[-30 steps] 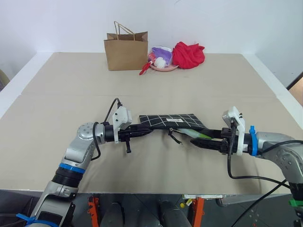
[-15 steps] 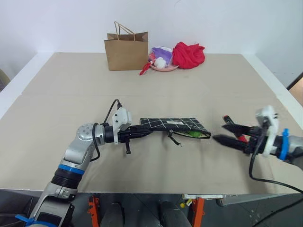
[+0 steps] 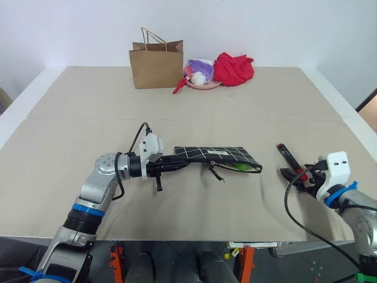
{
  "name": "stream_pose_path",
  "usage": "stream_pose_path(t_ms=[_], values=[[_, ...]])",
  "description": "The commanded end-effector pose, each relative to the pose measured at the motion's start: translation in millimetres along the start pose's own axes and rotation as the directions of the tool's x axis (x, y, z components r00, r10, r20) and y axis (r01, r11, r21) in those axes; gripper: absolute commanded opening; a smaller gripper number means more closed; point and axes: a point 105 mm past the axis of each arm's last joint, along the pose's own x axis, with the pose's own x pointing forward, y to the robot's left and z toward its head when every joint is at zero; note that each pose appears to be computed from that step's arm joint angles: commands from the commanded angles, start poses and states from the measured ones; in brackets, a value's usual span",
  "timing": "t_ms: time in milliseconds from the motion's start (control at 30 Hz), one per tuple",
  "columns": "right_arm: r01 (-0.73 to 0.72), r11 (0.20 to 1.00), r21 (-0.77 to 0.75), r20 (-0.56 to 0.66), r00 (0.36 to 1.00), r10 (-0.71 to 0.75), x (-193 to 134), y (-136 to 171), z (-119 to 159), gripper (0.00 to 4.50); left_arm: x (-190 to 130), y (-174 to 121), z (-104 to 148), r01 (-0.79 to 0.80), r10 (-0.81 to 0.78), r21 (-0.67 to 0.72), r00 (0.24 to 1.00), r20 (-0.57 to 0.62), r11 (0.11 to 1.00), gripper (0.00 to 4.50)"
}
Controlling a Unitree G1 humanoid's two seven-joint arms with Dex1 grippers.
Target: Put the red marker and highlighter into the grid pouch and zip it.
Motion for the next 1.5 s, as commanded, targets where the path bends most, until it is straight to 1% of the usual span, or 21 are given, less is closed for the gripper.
stream_pose_path(t_ms=[33,67,100,133,167,233,267,367,433,500,567,633,733,833,867,900,1033,1100,1200,1367,1500], values=[[0.013,1.0,0.018,-0.052,0.999,-0.012,-2,1,-12,3.27,-1,3,13,-0.002,0.001,0.046,1.0,0.024,0.999,0.0],[0.013,0.999,0.03,-0.065,0.998,-0.011,-2,1,-15,2.93,-1,3,13,-0.002,0.001,0.046,1.0,0.024,0.999,0.0],[0.008,0.999,0.036,-0.067,0.998,-0.005,-3,2,-18,2.35,-1,3,13,-0.002,0.001,0.047,1.0,0.022,0.999,0.0],[0.001,0.999,0.046,-0.075,0.997,0.003,-4,3,-22,2.01,-2,3,13,-0.002,0.001,0.047,1.0,0.021,0.999,0.0],[0.0,0.998,0.059,-0.076,0.997,0.005,-5,3,-25,1.42,-2,3,13,-0.002,0.001,0.048,1.0,0.02,0.999,0.0],[-0.006,0.996,0.09,-0.077,0.997,0.013,-6,4,-28,0.62,-2,3,13,-0.002,0.001,0.048,1.0,0.019,0.999,0.0],[-0.008,0.996,0.091,-0.079,0.997,0.015,-6,4,-28,0.52,-2,4,13,-0.003,0.002,0.049,1.0,0.019,0.999,0.0],[-0.005,0.998,0.067,-0.084,0.996,0.01,-7,3,-29,0.52,-1,5,14,-0.005,0.004,0.051,1.0,0.021,0.999,0.0],[-0.011,0.999,0.05,-0.042,0.999,0.013,-9,0,-20,0.52,-1,5,14,-0.007,0.005,0.051,1.0,0.021,0.999,0.0],[-0.071,0.997,0.001,0.041,0.997,0.071,-15,4,6,0.52,-2,6,14,-0.006,0.005,0.051,1.0,0.02,0.999,0.0],[-0.215,0.976,-0.027,0.106,0.97,0.217,-25,21,37,0.52,-4,5,14,-0.001,0.001,0.047,1.0,0.017,0.999,0.0],[-0.375,0.927,-0.01,0.149,0.916,0.372,-35,46,61,0.52,-5,5,13,0.0,0.0,0.043,1.0,0.016,0.999,0.0],[-0.622,0.783,0.025,0.175,0.774,0.609,-54,95,83,0.52,-5,5,12,0.002,-0.002,0.036,1.0,0.016,0.999,0.0],[-0.743,0.67,0.016,0.08,0.669,0.739,-67,130,75,0.52,-5,5,12,0.005,-0.005,0.035,1.0,0.016,0.999,0.0],[-0.757,0.653,0.029,0.038,0.653,0.756,-67,137,68,0.52,-4,5,12,0.005,-0.006,0.035,1.0,0.018,0.999,0.0],[-0.76,0.649,0.043,-0.008,0.649,0.761,-66,140,59,0.52,-3,5,12,0.006,-0.006,0.035,1.0,0.019,0.999,0.0],[-0.681,0.733,0.0,-0.144,0.725,0.673,-54,120,36,0.52,-2,5,13,0.005,-0.006,0.036,1.0,0.023,0.999,0.0],[-0.639,0.769,0.008,-0.152,0.76,0.632,-48,107,35,0.52,-2,4,13,0.002,-0.003,0.034,1.0,0.024,0.999,0.0],[-0.625,0.781,-0.001,-0.129,0.774,0.62,-46,100,39,0.52,-3,3,11,0.0,-0.001,0.031,1.0,0.023,1.0,0.0],[-0.63,0.776,-0.015,-0.111,0.772,0.625,-48,96,46,0.52,-3,2,10,-0.002,0.001,0.029,1.0,0.019,1.0,0.0],[-0.747,0.665,0.017,-0.053,0.664,0.746,-71,110,62,0.52,-4,5,9,-0.009,0.008,0.03,1.0,0.016,1.0,0.0]])
